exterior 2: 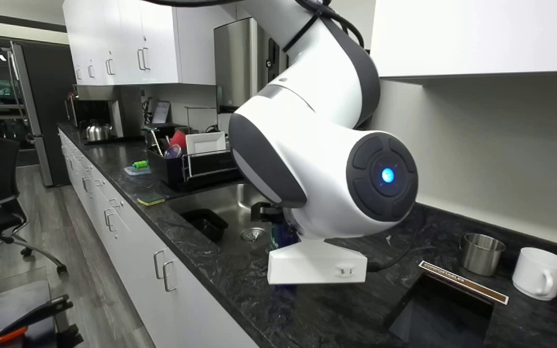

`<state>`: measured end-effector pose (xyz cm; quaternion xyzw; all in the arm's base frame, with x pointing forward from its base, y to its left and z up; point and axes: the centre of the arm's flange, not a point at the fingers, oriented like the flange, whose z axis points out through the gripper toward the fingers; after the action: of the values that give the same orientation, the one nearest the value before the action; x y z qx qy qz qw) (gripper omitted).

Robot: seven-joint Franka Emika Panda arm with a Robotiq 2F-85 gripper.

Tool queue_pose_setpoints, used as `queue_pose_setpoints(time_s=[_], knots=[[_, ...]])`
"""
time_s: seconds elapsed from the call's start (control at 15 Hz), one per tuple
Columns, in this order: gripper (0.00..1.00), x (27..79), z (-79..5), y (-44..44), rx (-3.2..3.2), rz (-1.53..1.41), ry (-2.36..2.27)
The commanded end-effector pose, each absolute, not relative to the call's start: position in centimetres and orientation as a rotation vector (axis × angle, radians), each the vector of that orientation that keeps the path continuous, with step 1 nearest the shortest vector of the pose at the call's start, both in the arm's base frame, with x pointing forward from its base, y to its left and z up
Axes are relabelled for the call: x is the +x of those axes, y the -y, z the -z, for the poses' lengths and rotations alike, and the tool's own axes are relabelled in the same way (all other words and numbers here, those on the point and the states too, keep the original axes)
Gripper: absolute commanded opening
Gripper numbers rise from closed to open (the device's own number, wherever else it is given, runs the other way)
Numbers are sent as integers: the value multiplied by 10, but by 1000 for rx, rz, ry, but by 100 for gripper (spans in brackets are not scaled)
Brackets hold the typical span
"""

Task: Pour some of the soap in the sink

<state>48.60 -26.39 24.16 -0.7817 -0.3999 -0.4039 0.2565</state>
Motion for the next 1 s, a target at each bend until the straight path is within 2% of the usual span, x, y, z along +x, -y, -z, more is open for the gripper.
queue_pose_setpoints(time_s=[0.0,0.93], knots=[[100,486,-242,264,-2122,1097,1085],[100,469,-198,277,-1986,1168,1166]])
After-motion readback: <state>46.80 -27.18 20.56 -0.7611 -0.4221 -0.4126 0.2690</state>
